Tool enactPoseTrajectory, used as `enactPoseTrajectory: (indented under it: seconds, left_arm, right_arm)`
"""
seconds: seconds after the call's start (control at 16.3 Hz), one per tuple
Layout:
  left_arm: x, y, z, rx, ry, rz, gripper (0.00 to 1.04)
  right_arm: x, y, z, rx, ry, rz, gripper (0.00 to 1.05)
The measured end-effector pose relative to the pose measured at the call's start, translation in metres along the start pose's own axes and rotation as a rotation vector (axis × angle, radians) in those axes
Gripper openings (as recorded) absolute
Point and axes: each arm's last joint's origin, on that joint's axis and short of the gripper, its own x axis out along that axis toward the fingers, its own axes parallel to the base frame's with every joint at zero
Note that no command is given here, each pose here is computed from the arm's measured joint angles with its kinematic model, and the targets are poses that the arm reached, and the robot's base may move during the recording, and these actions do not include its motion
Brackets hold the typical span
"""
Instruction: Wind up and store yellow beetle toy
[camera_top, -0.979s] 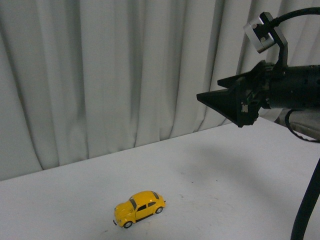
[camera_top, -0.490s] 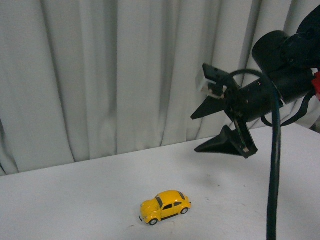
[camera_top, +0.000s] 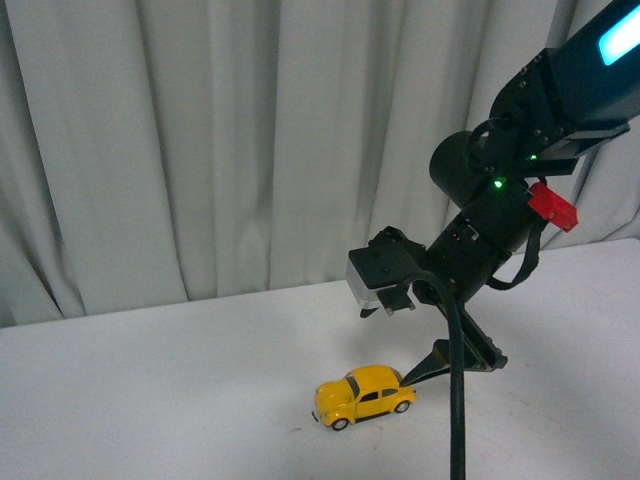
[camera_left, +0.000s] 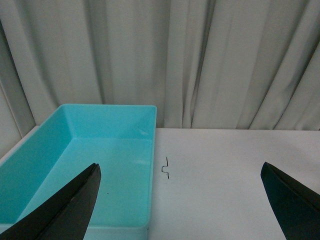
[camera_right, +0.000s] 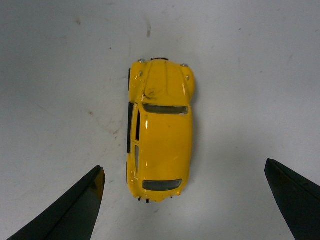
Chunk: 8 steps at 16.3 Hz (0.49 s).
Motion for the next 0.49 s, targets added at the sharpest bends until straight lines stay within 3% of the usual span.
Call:
enactPoseTrajectory:
  seconds: [0.49]
  left_arm:
    - [0.0,0.0,0.0,0.0,0.0,0.0,0.98]
  right_arm:
    - [0.043,-0.005,0.007,-0.053,0.132,0.162,0.98]
